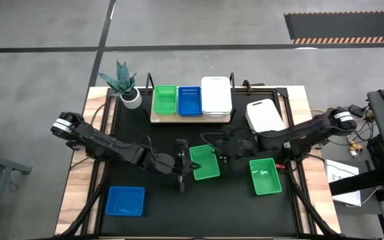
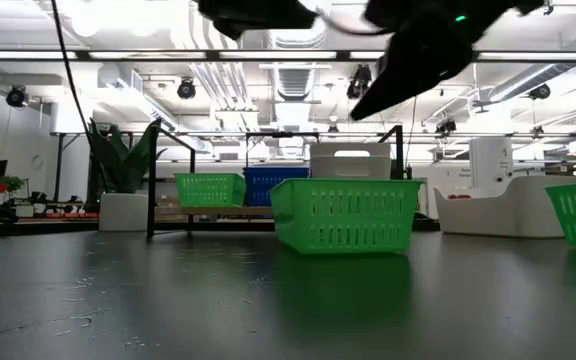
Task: Stack baskets on shelf by color
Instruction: Stack the left green bin on top of the green bin on the shelf
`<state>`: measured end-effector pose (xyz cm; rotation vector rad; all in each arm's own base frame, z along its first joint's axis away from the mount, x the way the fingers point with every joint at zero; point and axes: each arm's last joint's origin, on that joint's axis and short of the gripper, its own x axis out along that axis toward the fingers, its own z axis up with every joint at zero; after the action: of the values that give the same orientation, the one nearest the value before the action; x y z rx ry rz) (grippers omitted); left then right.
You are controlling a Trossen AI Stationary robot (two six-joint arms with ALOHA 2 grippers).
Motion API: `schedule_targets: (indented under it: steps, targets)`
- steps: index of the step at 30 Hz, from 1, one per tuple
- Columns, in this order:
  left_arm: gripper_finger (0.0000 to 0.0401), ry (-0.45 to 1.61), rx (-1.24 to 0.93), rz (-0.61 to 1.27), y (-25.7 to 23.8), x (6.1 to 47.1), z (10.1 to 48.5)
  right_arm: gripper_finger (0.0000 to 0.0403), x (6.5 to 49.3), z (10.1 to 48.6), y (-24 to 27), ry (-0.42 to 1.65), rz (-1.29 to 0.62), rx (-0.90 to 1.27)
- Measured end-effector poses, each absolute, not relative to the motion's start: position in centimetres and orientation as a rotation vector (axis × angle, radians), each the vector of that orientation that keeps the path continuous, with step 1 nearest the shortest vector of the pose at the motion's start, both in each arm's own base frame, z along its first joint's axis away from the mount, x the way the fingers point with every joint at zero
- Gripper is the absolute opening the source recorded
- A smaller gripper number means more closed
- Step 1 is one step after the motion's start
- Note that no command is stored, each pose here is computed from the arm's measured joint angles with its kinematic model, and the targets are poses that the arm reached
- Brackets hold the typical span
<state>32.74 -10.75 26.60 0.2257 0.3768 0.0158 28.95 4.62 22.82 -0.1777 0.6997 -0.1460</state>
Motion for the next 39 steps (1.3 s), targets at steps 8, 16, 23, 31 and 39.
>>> schedule_targets:
  steps: [8,16,23,31,39]
  targets:
    - [0.0016,0.462,0.176,0.030,-12.0,37.2,25.3,0.0087,25.7,23.2,5.4,0.480,-0.158,-0.137]
    - [0.0115,0.602,0.128,-0.004,-13.0,40.5,22.6,0.0084,25.0,22.1,5.2,0.423,-0.158,-0.117]
    - [0.0164,0.698,-0.028,-0.009,-12.2,41.3,20.2,0.0084,25.2,21.5,5.2,0.442,-0.162,-0.101]
    - [0.0166,0.755,-0.118,0.037,-10.9,40.8,18.3,0.0084,25.3,21.1,5.3,0.459,-0.154,-0.102]
    - [0.0128,0.762,-0.133,0.021,-10.4,40.8,17.8,0.0084,25.3,21.1,5.3,0.462,-0.154,-0.104]
